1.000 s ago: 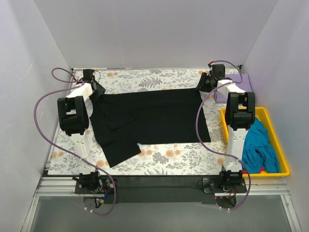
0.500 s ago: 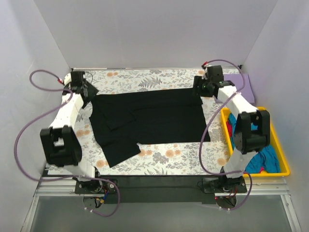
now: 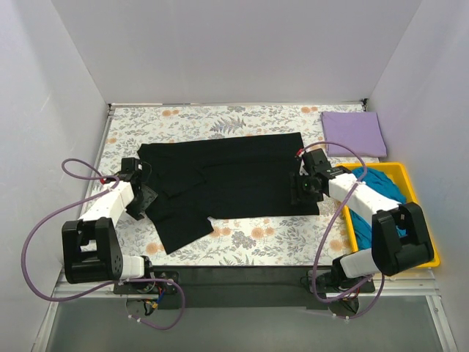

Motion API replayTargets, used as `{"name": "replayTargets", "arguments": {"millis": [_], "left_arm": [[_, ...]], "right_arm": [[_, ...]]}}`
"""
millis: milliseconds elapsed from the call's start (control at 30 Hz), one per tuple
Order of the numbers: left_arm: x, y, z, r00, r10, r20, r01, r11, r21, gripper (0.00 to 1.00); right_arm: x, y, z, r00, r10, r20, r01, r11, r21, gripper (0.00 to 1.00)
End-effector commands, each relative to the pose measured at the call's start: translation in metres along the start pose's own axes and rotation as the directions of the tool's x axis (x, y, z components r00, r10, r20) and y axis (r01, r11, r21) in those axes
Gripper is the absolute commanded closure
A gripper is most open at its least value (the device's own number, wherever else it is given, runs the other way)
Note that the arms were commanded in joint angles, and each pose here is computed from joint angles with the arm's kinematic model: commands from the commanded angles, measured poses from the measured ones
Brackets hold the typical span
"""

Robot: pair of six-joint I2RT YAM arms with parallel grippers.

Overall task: Fold and stack the t-shirts
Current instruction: Fold the tshirt

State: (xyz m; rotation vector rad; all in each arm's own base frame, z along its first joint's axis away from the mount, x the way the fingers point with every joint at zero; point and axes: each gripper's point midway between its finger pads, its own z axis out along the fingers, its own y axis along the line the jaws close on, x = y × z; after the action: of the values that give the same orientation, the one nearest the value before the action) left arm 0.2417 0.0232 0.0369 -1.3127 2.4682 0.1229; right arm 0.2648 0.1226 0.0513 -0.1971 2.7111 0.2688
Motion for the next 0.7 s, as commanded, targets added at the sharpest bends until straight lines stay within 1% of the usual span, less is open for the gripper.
{"name": "replayTargets", "arguments": {"millis": [0,133,333,367,567,600,667], "left_arm": [[-0.005,-0.013,0.005,0.999,-0.049,0.023,0.047,0.998,0.051,0.46],[0.001,-0.012,0.012,0.999,-0.051,0.003,0.050,0.998,0.036,0.48],[-0.002,-0.005,0.020,0.999,-0.021,0.036,0.021,1.000,0.012,0.55],[-0.002,-0.002,0.022,0.999,-0.018,0.045,0.017,1.000,0.003,0.59],[-0.005,0.005,0.025,0.996,0.020,0.085,-0.020,1.000,-0.010,0.73],[-0.005,0.005,0.026,0.996,0.022,0.089,-0.022,1.000,-0.008,0.78],[-0.005,0.006,0.027,0.996,0.034,0.088,-0.034,0.999,-0.008,0.85]], "right_arm": [[0.001,0.000,-0.009,0.999,-0.008,0.049,0.008,1.000,-0.003,0.34],[0.016,-0.006,-0.006,0.999,0.010,0.035,-0.010,1.000,0.014,0.34],[0.017,-0.021,-0.007,0.997,0.046,0.054,-0.051,0.995,0.089,0.35],[0.018,-0.024,-0.007,0.997,0.056,0.056,-0.061,0.993,0.098,0.35],[0.020,-0.047,-0.008,0.990,0.121,0.076,-0.132,0.977,0.168,0.36],[0.022,-0.052,-0.009,0.987,0.139,0.076,-0.151,0.972,0.181,0.36],[0.023,-0.057,-0.009,0.983,0.162,0.081,-0.175,0.966,0.190,0.36]]}}
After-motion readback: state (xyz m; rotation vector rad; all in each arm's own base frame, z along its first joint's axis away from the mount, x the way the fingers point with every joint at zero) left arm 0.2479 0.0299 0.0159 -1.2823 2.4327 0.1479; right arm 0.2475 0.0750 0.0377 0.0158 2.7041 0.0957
